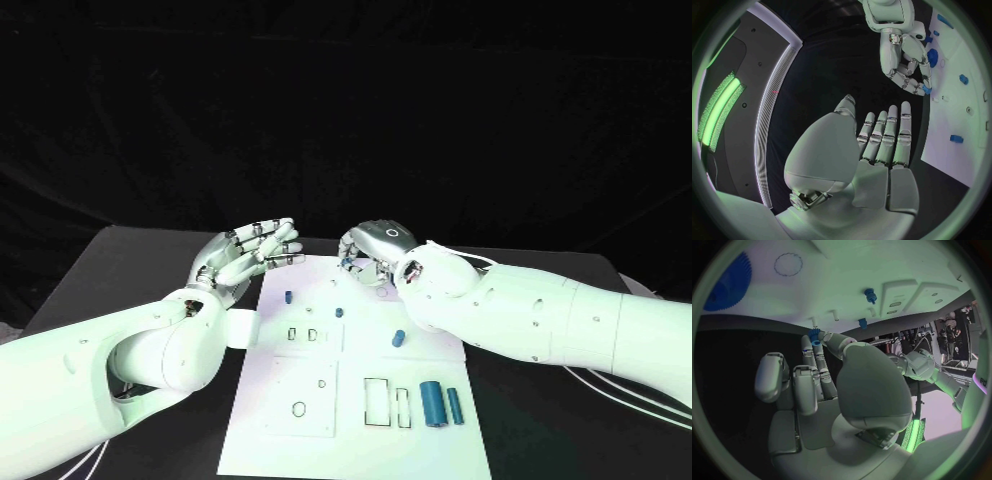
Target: Assemble the parts on the task board
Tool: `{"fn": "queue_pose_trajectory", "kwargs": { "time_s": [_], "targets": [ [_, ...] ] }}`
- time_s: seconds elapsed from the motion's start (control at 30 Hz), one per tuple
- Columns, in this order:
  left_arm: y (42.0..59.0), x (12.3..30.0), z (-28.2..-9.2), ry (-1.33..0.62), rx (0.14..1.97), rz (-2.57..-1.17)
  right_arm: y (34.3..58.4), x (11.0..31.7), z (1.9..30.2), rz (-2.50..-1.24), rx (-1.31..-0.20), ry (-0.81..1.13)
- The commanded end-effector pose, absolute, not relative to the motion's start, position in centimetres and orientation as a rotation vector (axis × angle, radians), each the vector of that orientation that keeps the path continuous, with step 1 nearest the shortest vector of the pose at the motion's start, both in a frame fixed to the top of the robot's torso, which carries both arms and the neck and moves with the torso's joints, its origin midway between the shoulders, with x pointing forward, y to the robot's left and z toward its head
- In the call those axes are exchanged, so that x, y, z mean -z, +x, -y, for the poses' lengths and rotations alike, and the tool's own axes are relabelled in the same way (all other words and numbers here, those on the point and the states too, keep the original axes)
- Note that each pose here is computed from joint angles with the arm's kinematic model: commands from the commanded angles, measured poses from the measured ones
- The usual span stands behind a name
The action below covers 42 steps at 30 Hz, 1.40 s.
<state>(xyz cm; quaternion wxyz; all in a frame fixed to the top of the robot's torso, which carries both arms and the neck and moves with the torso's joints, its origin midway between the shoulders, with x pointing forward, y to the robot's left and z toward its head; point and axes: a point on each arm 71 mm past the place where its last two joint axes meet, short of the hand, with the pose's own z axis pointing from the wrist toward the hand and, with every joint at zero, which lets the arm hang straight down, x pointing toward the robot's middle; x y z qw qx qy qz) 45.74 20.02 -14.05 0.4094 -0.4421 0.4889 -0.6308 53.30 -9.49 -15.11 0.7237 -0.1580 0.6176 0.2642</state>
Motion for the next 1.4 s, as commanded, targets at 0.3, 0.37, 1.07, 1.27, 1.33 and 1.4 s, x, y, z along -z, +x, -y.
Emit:
{"fn": "queue_pose_trajectory", "kwargs": {
  "time_s": [0.3, 0.37, 1.07, 1.27, 1.33, 1.4],
  "targets": [
    [45.7, 13.8, -19.7, -1.107, 1.612, -1.231, 53.7, 15.7, 8.8, -1.378, -0.583, -0.349],
    [45.7, 13.7, -19.7, -1.105, 1.613, -1.231, 53.7, 15.8, 8.8, -1.381, -0.582, -0.35],
    [45.8, 13.3, -19.6, -1.098, 1.62, -1.231, 54.6, 16.3, 8.1, -1.415, -0.551, -0.359],
    [45.8, 13.3, -19.6, -1.097, 1.623, -1.232, 54.8, 16.4, 8.1, -1.432, -0.535, -0.357],
    [45.8, 13.3, -19.6, -1.097, 1.623, -1.233, 54.8, 16.4, 8.1, -1.434, -0.533, -0.357],
    [45.8, 13.3, -19.6, -1.097, 1.623, -1.233, 54.8, 16.4, 8.0, -1.436, -0.532, -0.357]
  ]
}}
